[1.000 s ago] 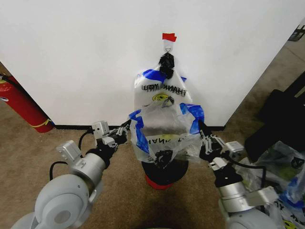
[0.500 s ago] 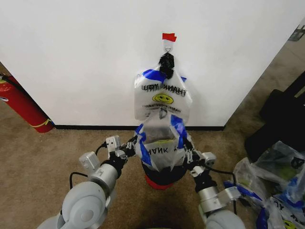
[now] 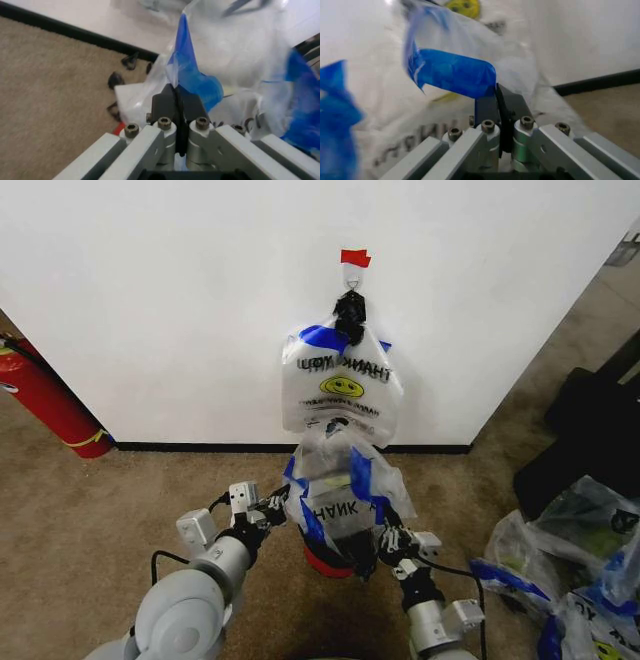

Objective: Pick up the garbage bag from the wall and place it over the trash bin.

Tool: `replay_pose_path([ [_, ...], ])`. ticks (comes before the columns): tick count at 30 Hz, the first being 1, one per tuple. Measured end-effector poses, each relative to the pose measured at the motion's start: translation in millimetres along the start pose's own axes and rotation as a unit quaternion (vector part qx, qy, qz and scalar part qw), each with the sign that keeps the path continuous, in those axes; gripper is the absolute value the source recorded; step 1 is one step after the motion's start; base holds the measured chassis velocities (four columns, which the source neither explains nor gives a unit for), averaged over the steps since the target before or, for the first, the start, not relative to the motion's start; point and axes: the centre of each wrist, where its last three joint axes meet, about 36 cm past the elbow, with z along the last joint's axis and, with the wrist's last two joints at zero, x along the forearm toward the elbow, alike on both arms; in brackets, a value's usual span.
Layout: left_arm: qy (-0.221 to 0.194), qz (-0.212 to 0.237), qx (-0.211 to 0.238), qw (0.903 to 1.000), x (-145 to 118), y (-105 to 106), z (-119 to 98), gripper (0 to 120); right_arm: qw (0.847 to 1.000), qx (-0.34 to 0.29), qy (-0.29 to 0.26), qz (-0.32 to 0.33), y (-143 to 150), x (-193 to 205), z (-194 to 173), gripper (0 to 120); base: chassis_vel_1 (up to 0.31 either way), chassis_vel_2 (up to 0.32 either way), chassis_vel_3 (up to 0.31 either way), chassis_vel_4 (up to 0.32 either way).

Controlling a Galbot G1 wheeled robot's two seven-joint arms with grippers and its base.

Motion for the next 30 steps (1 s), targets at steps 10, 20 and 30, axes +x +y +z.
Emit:
replay_pose_path([
  [10, 0.037, -0.029, -0.019, 0.9987, 19.9, 11.1, -35.6, 0, 0.998, 0.018, 0.018, 0.062, -6.3, 15.8, -26.9, 0, 0.0, 0.0, 0.0, 0.0],
  [20, 0.126, -0.033, -0.055, 0.99, 6.7, 4.6, -17.5, 0, 0.987, 0.062, 0.104, 0.109, -8.2, 18.1, -27.6, 0, 0.0, 0.0, 0.0, 0.0],
  [30, 0.152, -0.038, -0.084, 0.9841, -24.6, 4.2, -6.9, 0, 0.976, 0.078, 0.152, 0.136, -21.1, -6.0, -8.2, 0, 0.0, 0.0, 0.0, 0.0],
])
